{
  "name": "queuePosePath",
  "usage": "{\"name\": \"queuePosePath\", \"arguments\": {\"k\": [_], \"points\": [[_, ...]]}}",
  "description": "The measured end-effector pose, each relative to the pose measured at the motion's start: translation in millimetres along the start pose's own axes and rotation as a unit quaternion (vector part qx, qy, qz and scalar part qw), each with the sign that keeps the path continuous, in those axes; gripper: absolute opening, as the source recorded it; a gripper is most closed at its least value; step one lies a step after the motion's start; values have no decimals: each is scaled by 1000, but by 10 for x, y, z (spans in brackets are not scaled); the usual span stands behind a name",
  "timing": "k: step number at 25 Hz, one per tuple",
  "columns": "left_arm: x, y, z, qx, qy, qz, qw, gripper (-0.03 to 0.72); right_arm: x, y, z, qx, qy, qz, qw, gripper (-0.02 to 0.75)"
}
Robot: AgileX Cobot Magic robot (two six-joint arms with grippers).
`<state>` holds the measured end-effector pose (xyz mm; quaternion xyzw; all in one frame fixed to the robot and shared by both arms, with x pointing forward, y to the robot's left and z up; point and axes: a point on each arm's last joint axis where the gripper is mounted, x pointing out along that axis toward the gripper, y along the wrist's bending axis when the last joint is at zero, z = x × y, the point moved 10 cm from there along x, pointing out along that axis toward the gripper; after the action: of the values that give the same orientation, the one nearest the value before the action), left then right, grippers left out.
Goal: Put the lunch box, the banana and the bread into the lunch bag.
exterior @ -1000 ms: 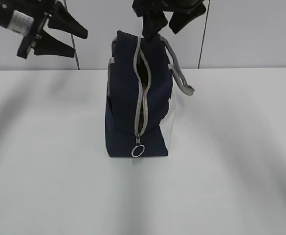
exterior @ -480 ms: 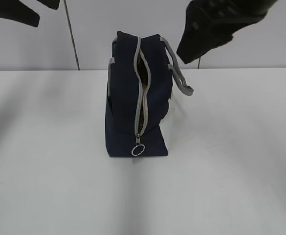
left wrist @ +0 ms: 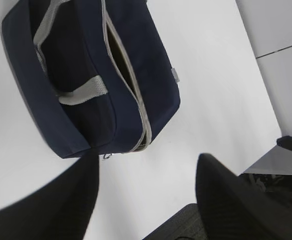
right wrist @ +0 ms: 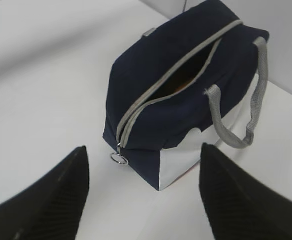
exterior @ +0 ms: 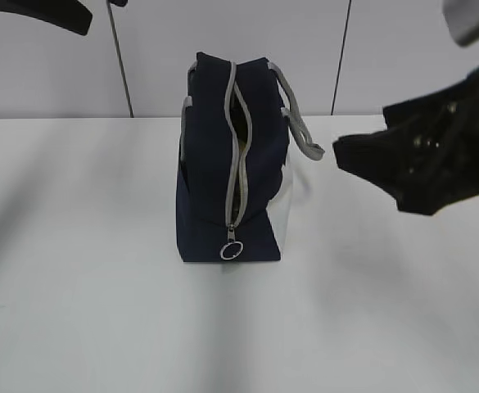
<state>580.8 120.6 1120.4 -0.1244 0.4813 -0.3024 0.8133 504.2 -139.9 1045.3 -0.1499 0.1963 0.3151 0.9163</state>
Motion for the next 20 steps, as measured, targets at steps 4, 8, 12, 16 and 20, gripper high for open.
{"name": "queuePosePath", "arguments": {"k": [4, 8, 12, 16, 20], "points": [[12, 62, -19, 5, 4, 21, 1000, 429, 75, -79, -416, 27, 4, -44, 999, 510], [12, 97, -24, 8, 6, 31, 999, 429, 96, -76, -429, 22, -24, -69, 997, 477], [10, 128, -25, 11, 6, 40, 999, 429, 97, 26, -309, -7, -69, -80, 994, 444], [9, 147, -27, 13, 7, 45, 999, 429, 246, 158, -384, -17, -68, -68, 995, 438], [7, 169, -28, 15, 7, 51, 999, 429, 559, 262, -688, -13, -32, -51, 998, 437]]}}
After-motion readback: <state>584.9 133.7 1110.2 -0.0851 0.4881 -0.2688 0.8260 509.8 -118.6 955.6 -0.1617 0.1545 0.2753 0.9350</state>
